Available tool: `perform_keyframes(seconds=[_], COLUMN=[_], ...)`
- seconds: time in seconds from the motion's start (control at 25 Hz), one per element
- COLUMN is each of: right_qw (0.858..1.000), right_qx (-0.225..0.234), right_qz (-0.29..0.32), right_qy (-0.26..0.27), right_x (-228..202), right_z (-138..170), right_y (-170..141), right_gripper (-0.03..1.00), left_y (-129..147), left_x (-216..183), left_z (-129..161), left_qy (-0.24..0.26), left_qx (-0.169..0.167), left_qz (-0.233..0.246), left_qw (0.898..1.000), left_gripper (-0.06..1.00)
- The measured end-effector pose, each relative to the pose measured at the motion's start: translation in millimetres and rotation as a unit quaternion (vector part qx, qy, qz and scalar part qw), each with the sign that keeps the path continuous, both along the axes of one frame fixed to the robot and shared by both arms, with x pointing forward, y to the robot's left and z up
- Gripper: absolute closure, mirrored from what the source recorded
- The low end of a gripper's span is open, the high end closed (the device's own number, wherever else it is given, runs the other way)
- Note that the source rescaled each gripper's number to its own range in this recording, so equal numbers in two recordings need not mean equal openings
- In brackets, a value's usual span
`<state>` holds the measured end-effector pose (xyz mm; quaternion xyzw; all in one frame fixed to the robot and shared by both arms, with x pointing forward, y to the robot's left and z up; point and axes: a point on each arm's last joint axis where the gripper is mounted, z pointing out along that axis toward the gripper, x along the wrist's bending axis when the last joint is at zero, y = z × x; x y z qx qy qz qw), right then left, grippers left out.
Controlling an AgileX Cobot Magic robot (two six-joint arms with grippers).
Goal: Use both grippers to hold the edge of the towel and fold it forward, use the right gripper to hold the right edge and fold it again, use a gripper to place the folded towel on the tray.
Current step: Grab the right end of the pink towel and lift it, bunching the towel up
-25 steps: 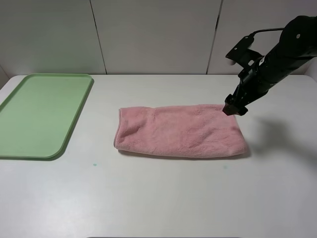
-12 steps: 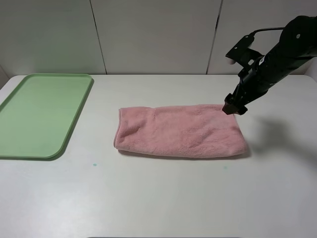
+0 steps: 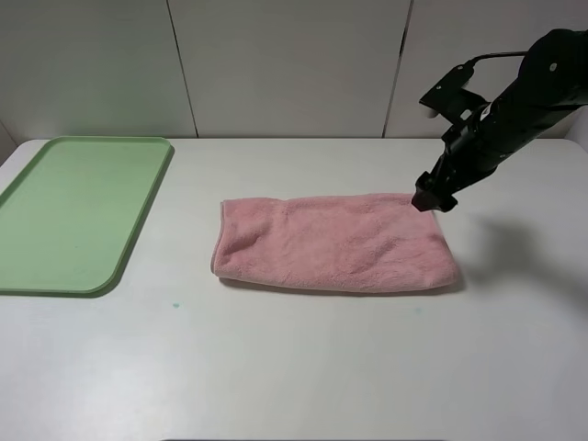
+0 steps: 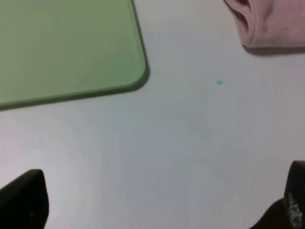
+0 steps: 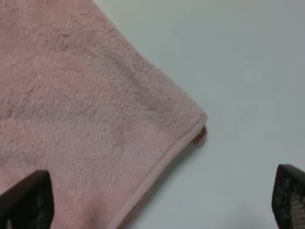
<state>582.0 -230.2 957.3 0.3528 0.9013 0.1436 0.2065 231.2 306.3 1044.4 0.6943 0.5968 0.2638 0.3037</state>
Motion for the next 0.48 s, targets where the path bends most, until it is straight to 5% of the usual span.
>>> perform_keyframes(seconds=[0.48], right_qw=[0.988], right_qx=[0.074], right_qz=[-0.136], right_qy=[0.016], right_x=[0.2], right_z=[0.1], right_y=[0.0], right_gripper=[-0.03], left_y=[-5.8], left_x=[-13.2], left_z=[-1.8], left_qy=[-0.036], left_qx=[-0.005], left_qz=[0.038], left_qw=[0.999], left_gripper=[-0.06])
